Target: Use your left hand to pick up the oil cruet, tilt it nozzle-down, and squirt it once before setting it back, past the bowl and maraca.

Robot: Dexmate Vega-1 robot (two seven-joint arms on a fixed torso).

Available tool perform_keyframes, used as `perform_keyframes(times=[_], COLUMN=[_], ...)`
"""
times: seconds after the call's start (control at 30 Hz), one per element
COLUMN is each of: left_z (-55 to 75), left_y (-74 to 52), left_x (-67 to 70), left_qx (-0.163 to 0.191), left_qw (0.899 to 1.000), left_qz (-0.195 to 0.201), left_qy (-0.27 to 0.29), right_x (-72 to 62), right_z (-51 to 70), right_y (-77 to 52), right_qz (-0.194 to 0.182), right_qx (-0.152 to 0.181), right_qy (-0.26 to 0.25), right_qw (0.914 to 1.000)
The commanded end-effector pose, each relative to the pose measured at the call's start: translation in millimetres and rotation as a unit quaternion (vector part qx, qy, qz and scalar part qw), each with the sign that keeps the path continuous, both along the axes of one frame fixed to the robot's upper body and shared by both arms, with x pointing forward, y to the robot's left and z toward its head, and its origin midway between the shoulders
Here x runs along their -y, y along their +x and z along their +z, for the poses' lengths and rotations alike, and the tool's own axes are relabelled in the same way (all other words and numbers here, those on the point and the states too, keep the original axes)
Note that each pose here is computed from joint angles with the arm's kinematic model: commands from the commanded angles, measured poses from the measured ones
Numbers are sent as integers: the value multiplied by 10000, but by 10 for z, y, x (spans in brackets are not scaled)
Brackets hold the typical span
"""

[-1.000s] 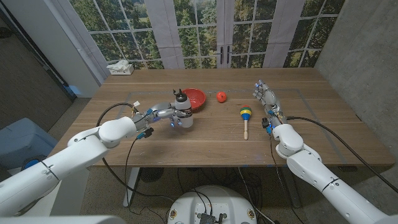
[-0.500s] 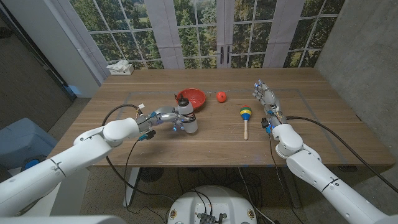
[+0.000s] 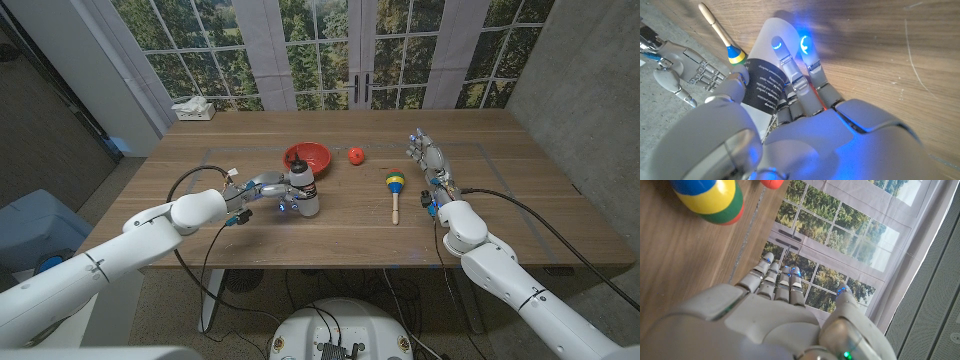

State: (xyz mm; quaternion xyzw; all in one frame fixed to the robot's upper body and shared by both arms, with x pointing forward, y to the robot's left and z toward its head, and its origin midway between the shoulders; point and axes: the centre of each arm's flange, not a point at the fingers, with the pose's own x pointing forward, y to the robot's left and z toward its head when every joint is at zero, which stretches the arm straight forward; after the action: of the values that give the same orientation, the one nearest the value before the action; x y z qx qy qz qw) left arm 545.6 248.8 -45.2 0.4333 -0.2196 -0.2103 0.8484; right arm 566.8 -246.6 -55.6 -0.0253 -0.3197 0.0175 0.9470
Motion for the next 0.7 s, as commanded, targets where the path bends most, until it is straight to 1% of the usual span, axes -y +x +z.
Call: perform_keyframes(times=[0.03,0.33,0.7], left_z=[2,20,-10], left_y=[-74,-185,-280], left_x=[-2,-59,-103], left_qx=[303,500,751], left_qw=[9990,9978,9959], left_qz=[236,392,491], left_qy=[232,200,-62], right_x=[-5,0,6], right_z=[7,-12,-5], right_y=[-52,-79,-116], right_qz=[23,36,33], right_qx=[73,80,118], right_qy=[-38,-52,-80], right_qw=[10000,9999,9999])
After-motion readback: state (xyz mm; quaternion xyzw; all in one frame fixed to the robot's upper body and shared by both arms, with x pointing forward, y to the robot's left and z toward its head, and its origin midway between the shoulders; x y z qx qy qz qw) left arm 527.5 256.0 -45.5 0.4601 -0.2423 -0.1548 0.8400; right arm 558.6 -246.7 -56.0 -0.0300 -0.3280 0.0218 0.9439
